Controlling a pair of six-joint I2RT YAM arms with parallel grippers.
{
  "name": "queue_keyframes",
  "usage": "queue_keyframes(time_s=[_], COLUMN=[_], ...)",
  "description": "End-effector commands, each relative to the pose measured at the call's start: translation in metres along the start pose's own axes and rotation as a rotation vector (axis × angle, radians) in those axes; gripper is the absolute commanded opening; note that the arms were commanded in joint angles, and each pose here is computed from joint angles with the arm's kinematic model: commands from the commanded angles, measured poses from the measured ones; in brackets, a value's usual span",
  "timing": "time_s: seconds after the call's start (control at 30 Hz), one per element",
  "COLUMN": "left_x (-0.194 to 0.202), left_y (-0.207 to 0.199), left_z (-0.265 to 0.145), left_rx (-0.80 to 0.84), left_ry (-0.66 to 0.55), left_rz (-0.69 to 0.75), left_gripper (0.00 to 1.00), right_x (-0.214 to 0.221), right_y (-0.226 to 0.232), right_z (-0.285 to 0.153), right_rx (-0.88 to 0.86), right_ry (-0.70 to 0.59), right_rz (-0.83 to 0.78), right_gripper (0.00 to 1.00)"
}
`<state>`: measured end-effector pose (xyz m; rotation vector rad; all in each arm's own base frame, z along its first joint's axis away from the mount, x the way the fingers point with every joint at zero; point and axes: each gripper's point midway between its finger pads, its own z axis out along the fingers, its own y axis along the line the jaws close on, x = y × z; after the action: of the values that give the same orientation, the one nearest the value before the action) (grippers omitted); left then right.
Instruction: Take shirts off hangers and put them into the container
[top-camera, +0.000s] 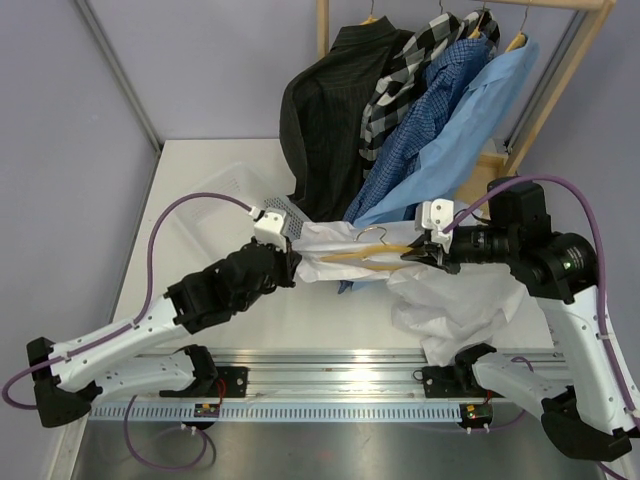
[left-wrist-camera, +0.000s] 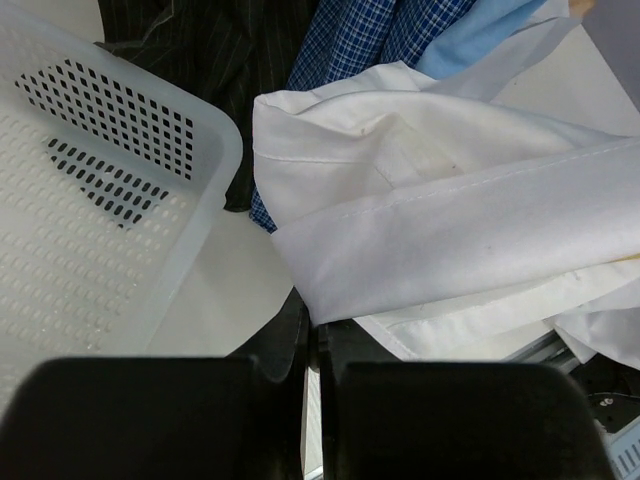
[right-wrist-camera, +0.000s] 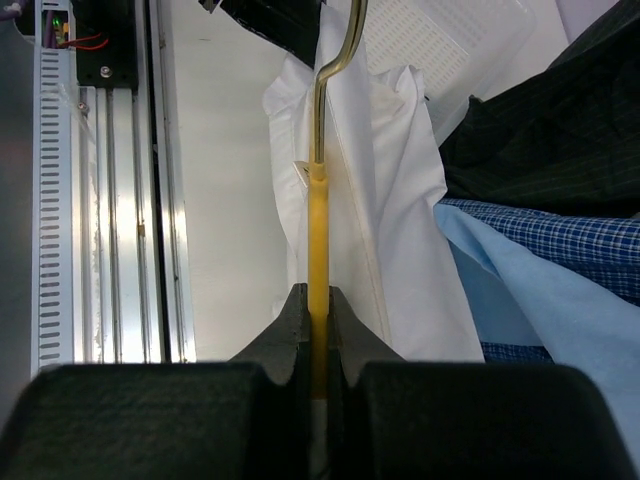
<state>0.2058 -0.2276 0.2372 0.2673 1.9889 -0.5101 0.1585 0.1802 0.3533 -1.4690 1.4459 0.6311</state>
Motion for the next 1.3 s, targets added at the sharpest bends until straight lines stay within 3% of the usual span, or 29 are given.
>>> queue_keyframes(time_s=[0.0, 0.13, 0.4, 0.57, 0.73, 0.93, 1.03, 1.17, 1.27], left_x=[0.011, 0.013, 0.015, 0.02, -0.006, -0.004, 0.015, 0.038, 0.051], left_y=[0.058, 0.053, 0.091, 0.082, 0.047, 0.039, 0.048, 0.072, 0.086], left_z=[-0.005, -0.009, -0.021, -0.012, -0.008, -0.006, -0.002, 0.0, 0.0], left_rx=[-0.244, -0.233, -0.461, -0.439, -0.243, -0.103, -0.092, -0.179, -0.262], left_ry=[0.099, 0.189, 0.295, 0.319, 0.172, 0.123, 0.174, 0.259, 0.331], left_rz=[0.174, 0.234, 0.367, 0.368, 0.289, 0.288, 0.286, 0.294, 0.313], left_gripper=[0.0, 0.0, 0.0, 0.0, 0.22, 0.35, 0.33, 0.1, 0.08], right_x=[-0.022, -0.006, -0.004, 0.004, 0.008, 0.003, -0.003, -0.011, -0.017], right_y=[-0.012, -0.046, -0.053, -0.068, -0.033, -0.016, -0.01, -0.018, -0.026], right_z=[-0.021, -0.015, -0.009, -0.008, 0.003, -0.001, -0.004, -0.009, -0.012], right_rx=[0.109, 0.249, 0.266, 0.334, 0.144, 0.073, 0.053, 0.101, 0.138], right_ry=[-0.024, 0.031, 0.022, 0.046, 0.036, 0.016, 0.0, -0.012, -0.018], right_rz=[-0.06, 0.008, 0.043, 0.079, 0.046, 0.0, -0.021, -0.03, -0.024], right_gripper=[0.0, 0.0, 0.0, 0.0, 0.0, 0.0, 0.0, 0.0, 0.0])
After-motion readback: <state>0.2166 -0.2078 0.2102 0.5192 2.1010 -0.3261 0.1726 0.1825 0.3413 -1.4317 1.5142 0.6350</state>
